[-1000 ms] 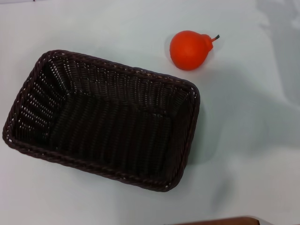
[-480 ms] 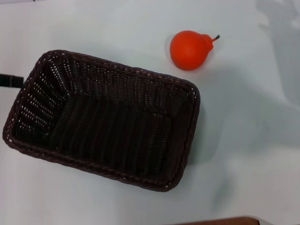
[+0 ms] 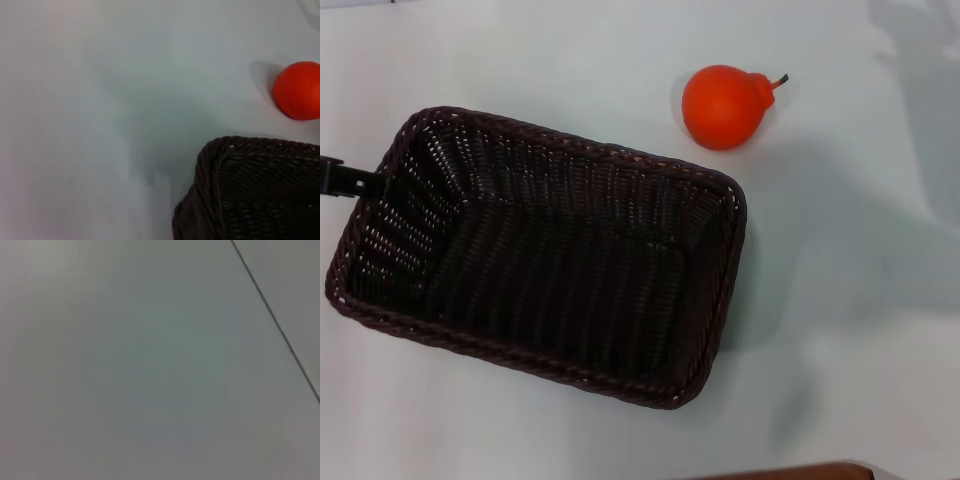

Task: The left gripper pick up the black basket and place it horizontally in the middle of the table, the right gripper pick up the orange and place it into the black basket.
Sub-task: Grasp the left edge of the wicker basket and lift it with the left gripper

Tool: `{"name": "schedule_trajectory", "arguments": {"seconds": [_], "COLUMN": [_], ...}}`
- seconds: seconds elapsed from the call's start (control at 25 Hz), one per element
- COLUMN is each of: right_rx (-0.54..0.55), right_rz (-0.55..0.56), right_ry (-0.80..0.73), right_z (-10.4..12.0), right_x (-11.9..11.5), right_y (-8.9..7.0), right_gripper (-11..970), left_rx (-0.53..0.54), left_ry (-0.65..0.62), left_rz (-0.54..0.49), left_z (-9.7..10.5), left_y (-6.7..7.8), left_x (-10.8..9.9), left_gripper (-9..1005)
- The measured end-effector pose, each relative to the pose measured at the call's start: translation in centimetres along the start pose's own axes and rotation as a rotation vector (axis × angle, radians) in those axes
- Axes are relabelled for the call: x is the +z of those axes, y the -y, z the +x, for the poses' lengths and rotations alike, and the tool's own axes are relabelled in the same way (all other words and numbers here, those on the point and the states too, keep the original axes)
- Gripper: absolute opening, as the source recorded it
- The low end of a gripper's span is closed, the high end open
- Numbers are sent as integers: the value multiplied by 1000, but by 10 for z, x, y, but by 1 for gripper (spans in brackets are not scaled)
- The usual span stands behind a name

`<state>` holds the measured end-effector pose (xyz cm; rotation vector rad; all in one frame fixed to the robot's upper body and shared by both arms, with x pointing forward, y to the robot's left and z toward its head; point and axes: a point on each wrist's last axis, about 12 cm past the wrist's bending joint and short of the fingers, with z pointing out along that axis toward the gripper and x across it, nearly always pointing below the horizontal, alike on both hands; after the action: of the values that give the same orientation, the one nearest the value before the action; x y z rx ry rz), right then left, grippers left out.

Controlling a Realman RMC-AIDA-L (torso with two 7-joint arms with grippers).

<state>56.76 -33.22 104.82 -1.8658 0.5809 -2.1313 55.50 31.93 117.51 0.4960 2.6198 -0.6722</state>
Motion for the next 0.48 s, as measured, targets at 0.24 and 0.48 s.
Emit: {"name": "schedule_trajectory", "arguments": {"seconds": [0.24,0.48], "right_rx": [-2,-6], "right_rz": [-4,-13], "right_ry": [-4,12], "right_z": [2,2], "right_x": [2,7], "right_y": [-1,0], "right_gripper": [659,659], "left_rx": [-9,-17], "left_ry": [-20,-49], "left_rz": [-1,-10], "left_z": [-3,-2], "left_y": [0,-1], "left_x": [9,18], "left_gripper": [832,804]}}
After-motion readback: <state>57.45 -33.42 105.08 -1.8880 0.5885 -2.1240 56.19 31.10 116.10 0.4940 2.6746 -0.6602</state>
